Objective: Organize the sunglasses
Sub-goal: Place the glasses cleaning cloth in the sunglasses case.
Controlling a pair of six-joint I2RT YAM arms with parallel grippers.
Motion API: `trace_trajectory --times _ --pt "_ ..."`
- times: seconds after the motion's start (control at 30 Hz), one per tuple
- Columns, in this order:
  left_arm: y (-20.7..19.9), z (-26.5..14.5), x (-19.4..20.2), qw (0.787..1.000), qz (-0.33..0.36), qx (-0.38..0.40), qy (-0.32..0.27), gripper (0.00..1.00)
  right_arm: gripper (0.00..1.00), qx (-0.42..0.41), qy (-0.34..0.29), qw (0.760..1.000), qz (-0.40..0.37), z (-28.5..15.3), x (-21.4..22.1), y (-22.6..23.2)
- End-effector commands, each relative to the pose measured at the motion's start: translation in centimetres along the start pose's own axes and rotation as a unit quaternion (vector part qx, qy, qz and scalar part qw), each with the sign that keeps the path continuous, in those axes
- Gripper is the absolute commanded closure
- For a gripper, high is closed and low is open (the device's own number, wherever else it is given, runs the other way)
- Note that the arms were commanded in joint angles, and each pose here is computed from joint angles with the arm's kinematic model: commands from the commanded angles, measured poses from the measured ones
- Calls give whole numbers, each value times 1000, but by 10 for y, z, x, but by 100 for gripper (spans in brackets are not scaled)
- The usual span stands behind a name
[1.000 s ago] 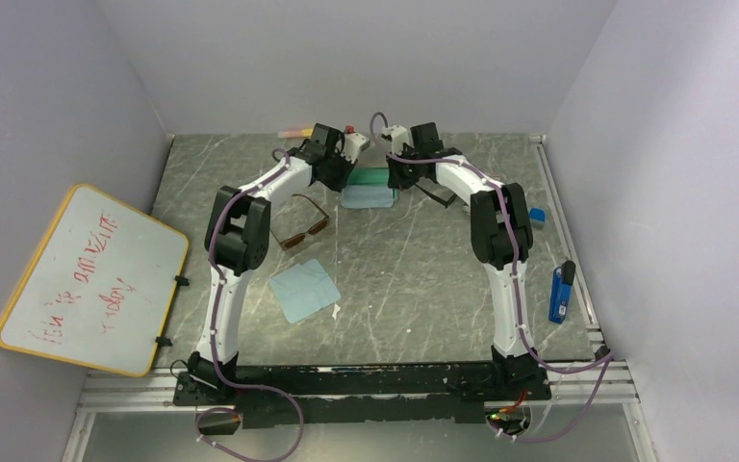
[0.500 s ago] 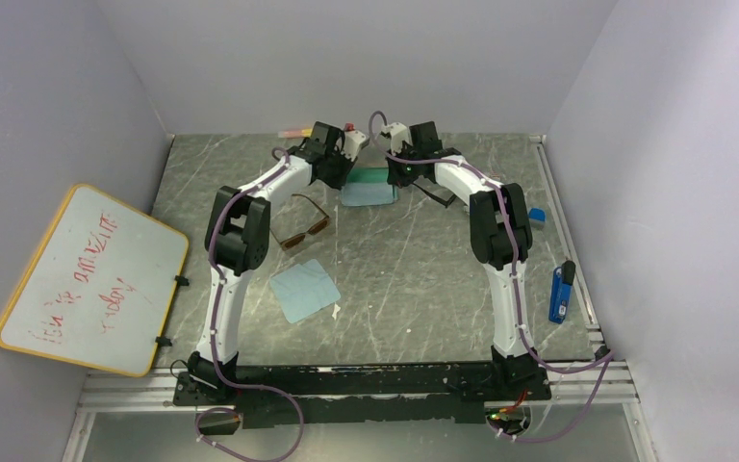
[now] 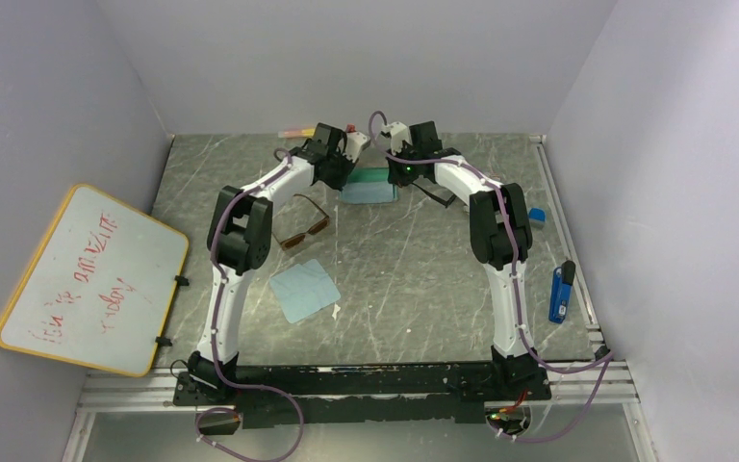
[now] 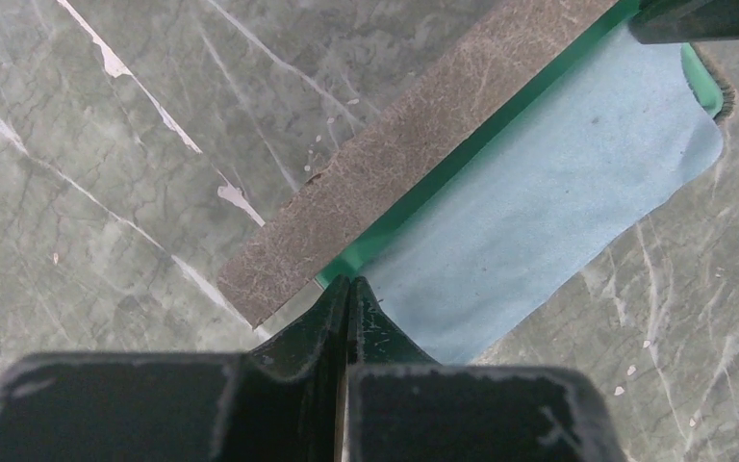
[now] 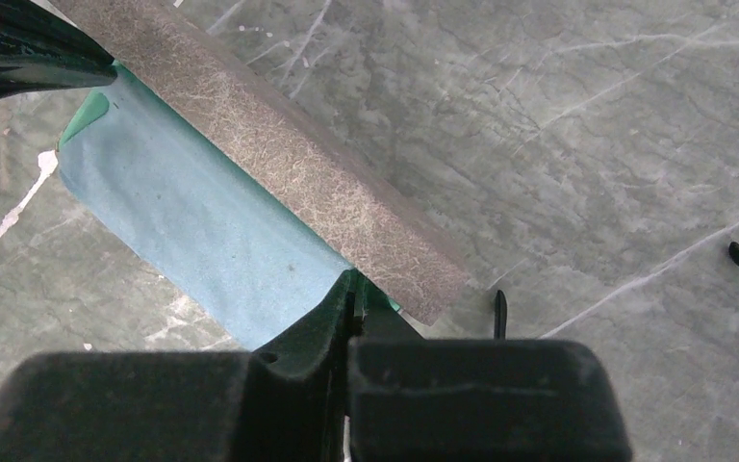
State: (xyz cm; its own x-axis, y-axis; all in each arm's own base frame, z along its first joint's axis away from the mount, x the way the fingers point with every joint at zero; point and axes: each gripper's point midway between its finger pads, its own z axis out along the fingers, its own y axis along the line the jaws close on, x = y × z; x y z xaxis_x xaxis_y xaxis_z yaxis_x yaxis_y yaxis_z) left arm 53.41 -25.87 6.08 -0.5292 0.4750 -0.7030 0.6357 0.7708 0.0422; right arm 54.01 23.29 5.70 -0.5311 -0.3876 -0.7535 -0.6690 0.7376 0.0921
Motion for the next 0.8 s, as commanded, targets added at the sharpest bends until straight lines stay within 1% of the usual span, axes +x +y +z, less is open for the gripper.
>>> trace_trajectory --times 0.0,0.77 --pt "2 0 -17 1000 9 -9 -20 95 100 10 -29 1000 -7 -7 -22 0" --pt "3 4 -15 1000 13 -22 -15 95 100 24 -24 999 -13 -2 -19 -3"
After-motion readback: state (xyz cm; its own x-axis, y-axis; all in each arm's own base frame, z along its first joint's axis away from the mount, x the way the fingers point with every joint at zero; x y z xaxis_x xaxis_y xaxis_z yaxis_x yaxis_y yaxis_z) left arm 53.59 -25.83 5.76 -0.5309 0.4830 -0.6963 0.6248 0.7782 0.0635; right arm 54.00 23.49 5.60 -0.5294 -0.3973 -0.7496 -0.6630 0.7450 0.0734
